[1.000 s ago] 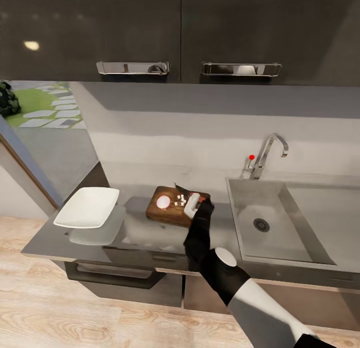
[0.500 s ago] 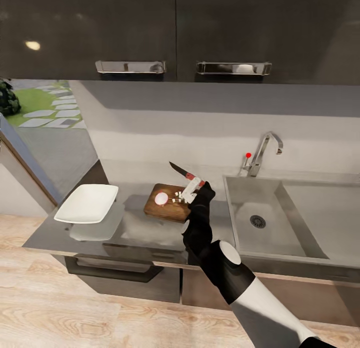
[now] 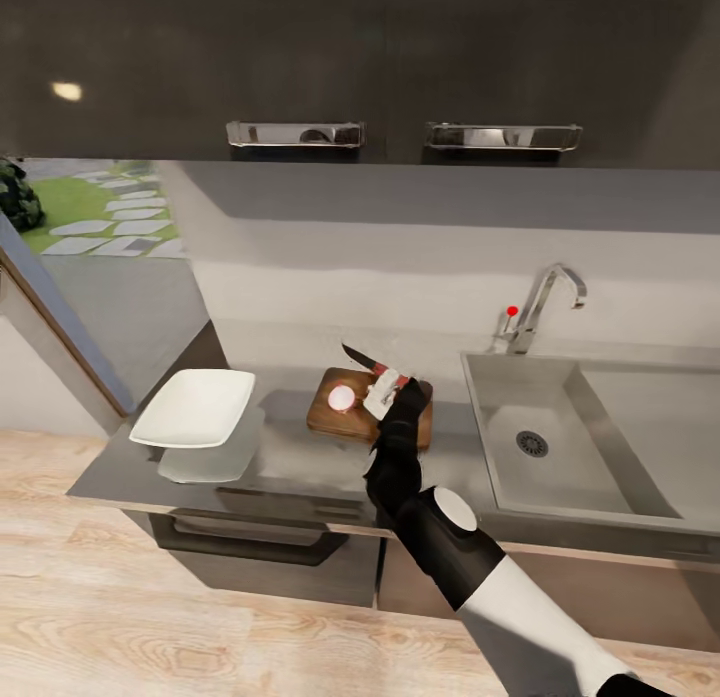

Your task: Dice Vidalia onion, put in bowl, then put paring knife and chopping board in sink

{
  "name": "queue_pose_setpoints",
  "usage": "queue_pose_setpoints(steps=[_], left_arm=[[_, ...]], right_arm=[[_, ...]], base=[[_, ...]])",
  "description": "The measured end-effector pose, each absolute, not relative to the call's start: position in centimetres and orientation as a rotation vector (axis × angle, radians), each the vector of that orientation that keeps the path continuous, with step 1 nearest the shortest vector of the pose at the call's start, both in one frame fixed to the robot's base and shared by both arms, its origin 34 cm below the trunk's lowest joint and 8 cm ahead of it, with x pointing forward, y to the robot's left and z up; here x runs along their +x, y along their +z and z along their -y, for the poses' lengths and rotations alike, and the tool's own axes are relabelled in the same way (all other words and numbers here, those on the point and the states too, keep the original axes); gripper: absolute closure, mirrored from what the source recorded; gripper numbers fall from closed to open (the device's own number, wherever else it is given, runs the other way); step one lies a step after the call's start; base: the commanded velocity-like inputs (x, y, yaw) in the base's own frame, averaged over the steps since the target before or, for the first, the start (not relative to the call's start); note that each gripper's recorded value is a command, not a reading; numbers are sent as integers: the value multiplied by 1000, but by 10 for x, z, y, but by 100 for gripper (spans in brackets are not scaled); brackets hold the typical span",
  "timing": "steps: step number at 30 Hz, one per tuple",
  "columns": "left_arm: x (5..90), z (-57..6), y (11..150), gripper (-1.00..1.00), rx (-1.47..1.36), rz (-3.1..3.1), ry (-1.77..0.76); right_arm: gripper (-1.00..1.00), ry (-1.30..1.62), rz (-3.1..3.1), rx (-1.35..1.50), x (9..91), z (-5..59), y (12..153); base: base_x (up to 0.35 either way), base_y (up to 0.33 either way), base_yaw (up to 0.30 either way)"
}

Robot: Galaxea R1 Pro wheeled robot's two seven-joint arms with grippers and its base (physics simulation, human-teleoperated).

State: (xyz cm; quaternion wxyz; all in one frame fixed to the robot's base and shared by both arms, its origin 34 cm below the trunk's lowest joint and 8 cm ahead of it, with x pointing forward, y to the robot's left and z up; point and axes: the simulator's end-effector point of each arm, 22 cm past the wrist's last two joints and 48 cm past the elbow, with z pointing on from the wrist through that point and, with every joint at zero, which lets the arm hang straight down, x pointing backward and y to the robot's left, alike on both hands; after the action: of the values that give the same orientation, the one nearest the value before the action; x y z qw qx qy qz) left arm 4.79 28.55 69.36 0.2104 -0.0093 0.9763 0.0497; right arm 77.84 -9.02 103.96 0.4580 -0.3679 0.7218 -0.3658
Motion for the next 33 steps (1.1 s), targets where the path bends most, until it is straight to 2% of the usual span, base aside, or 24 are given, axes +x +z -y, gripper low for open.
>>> queue_pose_setpoints(steps=[8, 17, 33], left_arm=[[48, -285, 694, -100, -25, -2714, 138], [48, -286, 694, -100, -26, -2714, 138], [48, -286, 694, -100, -27, -2714, 139]], right_arm=[[100, -907, -1784, -917, 778, 91, 1035], [100, -907, -1783, -918, 778, 91, 1035], [100, -931, -1827, -977, 773, 97, 1005]], base=[[-5, 98, 0], [-186, 88, 0], [-5, 48, 0]])
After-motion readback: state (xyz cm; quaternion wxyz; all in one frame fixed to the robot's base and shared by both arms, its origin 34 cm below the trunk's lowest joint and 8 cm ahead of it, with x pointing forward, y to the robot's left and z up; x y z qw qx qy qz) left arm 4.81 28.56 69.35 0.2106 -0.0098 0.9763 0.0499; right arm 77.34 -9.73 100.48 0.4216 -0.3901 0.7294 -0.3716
